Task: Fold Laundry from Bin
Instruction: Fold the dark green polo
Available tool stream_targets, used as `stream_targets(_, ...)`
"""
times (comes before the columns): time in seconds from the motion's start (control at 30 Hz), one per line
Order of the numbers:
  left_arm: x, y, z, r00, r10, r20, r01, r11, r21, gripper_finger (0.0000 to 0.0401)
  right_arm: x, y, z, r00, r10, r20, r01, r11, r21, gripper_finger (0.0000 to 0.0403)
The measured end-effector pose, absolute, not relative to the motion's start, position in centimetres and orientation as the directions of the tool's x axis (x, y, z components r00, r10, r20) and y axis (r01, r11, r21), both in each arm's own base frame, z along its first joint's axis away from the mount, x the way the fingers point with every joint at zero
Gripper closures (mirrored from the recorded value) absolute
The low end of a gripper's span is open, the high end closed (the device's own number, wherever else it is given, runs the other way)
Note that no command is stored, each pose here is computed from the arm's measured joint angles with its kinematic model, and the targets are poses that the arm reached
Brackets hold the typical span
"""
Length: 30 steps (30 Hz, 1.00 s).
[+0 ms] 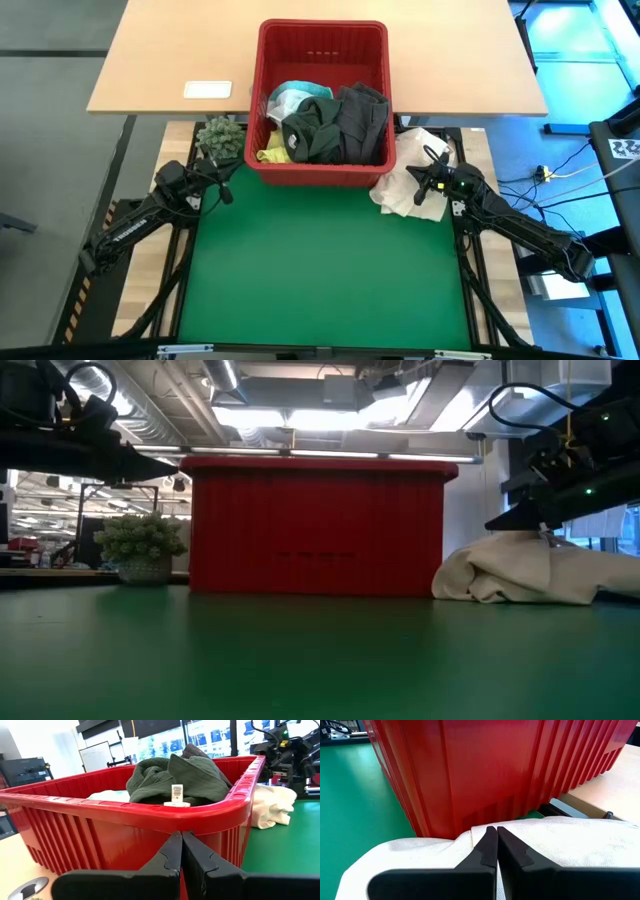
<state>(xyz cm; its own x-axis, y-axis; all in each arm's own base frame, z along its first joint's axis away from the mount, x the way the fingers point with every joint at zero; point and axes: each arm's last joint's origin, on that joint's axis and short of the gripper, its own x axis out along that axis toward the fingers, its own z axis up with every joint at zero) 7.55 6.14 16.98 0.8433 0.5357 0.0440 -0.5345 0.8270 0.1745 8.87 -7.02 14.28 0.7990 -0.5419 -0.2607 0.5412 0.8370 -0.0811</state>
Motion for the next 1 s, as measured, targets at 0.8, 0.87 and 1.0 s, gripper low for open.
stream_targets(0.8,7.55,6.14,16.98,0.844,0.535,0.045,-0.534,0.828,0.173,0.0401,8.83,-7.14,14.42,0.778,-0.577,-0.247,0.572,0.814,-0.099,0.0397)
stream_targets(0.87,7.55,6.14,16.98,0.844,0.535,0.045,-0.534,0.828,0.173,0.0401,8.83,-7.14,14.43,0.778,-0.578,-0.246,0.572,0.814,-0.1,0.0397)
stream_targets(1.0,7.54,6.16,16.99,0.839,0.542,0.045,-0.541,0.823,0.173,0.0401,8.85,-7.12,14.44,0.784,-0.57,-0.245,0.565,0.819,-0.097,0.0397)
